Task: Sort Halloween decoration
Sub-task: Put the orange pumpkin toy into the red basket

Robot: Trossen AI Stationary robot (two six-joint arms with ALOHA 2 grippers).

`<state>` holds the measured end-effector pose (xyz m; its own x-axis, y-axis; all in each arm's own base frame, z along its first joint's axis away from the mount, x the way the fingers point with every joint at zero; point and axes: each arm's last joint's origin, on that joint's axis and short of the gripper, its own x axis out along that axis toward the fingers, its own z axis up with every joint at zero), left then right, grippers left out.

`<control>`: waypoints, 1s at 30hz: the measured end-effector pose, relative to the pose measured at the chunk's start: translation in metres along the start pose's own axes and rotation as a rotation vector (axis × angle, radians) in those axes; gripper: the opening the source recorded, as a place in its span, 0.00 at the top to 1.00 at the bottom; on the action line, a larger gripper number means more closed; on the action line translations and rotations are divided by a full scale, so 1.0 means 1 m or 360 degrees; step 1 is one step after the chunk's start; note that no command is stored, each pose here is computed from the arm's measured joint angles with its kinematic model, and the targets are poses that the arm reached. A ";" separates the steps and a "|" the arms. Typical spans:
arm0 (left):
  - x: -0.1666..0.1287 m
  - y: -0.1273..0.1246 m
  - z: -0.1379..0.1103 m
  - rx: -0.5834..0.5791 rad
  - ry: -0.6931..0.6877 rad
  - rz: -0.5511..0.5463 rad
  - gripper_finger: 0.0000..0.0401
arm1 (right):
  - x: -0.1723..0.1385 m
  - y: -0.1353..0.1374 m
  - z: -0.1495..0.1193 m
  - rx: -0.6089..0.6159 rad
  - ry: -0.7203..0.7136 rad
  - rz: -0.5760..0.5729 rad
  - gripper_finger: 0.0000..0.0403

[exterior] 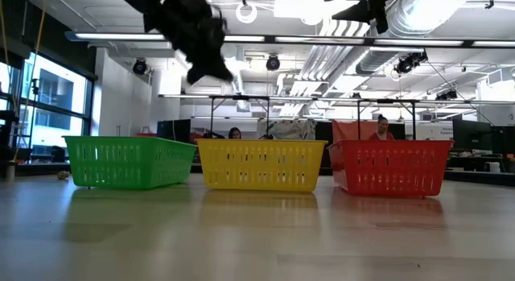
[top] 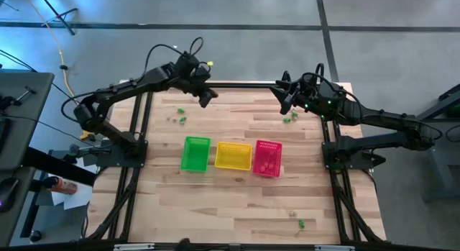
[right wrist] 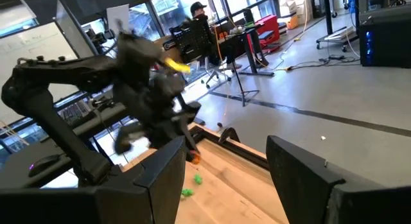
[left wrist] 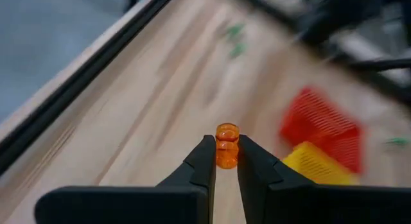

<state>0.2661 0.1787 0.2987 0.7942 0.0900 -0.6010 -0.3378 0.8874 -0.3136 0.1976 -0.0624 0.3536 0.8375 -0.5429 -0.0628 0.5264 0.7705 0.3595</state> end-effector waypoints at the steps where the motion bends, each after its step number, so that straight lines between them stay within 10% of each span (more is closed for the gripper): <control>1: -0.002 -0.006 0.004 0.0046 -0.0067 -0.0073 0.93 | 0.000 0.000 0.000 0.0004 -0.0001 0.0001 0.47; 13: -0.007 -0.093 0.033 0.0547 -0.0658 -0.0621 0.92 | -0.002 0.010 -0.001 -0.0038 0.0151 0.0498 0.47; 30: 0.001 -0.111 0.031 0.0543 -0.0703 -0.0541 0.92 | -0.002 0.011 -0.002 -0.0054 0.0147 0.0495 0.47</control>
<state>0.3193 0.0946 0.3555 0.9858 -0.1083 -0.1279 0.0904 0.9863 -0.1383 0.2019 -0.0521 0.3560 0.9678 -0.2484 -0.0399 0.2467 0.9062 0.3433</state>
